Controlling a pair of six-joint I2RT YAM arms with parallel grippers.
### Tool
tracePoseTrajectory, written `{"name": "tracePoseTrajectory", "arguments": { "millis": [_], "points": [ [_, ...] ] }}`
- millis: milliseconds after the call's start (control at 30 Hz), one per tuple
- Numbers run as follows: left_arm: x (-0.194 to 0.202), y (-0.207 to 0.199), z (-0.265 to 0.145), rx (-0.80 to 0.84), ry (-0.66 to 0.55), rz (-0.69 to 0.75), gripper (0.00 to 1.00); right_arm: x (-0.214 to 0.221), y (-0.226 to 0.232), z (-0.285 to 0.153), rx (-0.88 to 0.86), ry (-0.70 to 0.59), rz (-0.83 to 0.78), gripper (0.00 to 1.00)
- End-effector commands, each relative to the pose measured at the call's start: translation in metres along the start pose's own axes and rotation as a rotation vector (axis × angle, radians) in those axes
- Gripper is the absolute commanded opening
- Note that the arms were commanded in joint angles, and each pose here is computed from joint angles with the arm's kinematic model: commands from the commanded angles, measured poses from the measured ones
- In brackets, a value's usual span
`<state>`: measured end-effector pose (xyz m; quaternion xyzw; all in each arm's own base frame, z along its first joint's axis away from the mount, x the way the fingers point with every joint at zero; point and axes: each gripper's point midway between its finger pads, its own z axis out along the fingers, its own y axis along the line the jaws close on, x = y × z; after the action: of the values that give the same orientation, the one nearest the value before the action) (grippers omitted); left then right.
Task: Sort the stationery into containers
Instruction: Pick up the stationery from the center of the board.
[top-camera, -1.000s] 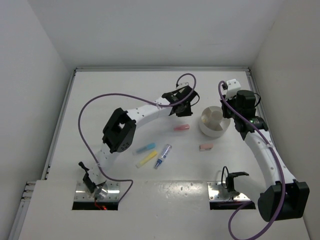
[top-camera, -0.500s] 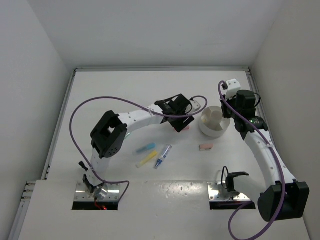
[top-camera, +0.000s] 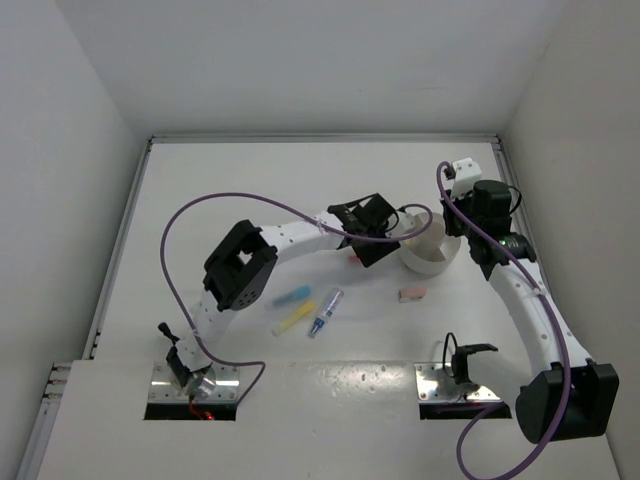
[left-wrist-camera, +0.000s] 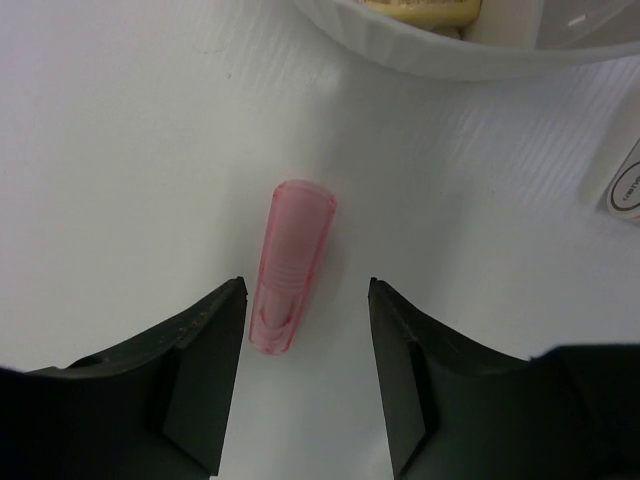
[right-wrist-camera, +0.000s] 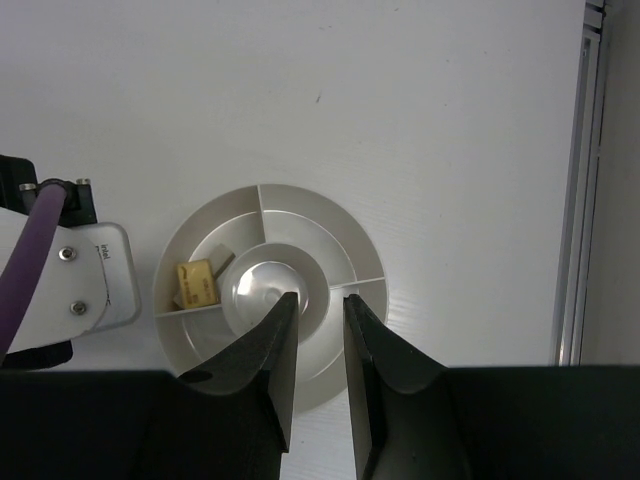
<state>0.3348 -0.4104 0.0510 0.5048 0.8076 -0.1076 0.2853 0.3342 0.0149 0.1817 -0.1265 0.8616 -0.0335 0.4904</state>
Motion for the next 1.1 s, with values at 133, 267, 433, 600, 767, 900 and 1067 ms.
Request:
{"name": "tracePoseTrajectory", "arguments": {
  "millis": [133, 267, 433, 600, 767, 900, 1067],
  "points": [
    [-0.010, 0.011, 0.010, 0.047, -0.044, -0.007, 0.55, -0.022, -0.008, -0.005, 0.024, -0.064, -0.001, 0.26],
    [-0.008, 0.016, 0.014, 0.067, -0.052, -0.023, 0.55, -0.022, -0.008, -0.005, 0.024, -0.064, -0.001, 0.26],
    [-0.010, 0.013, 0.019, 0.084, -0.065, -0.031, 0.55, -0.021, -0.009, -0.005, 0.033, -0.062, -0.001, 0.26],
    [-0.006, 0.010, 0.027, 0.096, -0.057, -0.041, 0.43, -0.021, -0.009, -0.005, 0.033, -0.062, -0.001, 0.26],
    [0.002, 0.010, 0.031, 0.092, -0.036, -0.053, 0.30, -0.019, -0.009, -0.003, 0.031, -0.053, -0.001, 0.26],
    [0.004, 0.011, 0.033, 0.081, -0.033, -0.062, 0.33, -0.019, -0.009, -0.003, 0.031, -0.053, -0.001, 0.26],
    [0.010, 0.015, 0.034, 0.054, -0.016, -0.063, 0.38, -0.019, -0.009, -0.003, 0.031, -0.053, -0.001, 0.26]
  ]
}}
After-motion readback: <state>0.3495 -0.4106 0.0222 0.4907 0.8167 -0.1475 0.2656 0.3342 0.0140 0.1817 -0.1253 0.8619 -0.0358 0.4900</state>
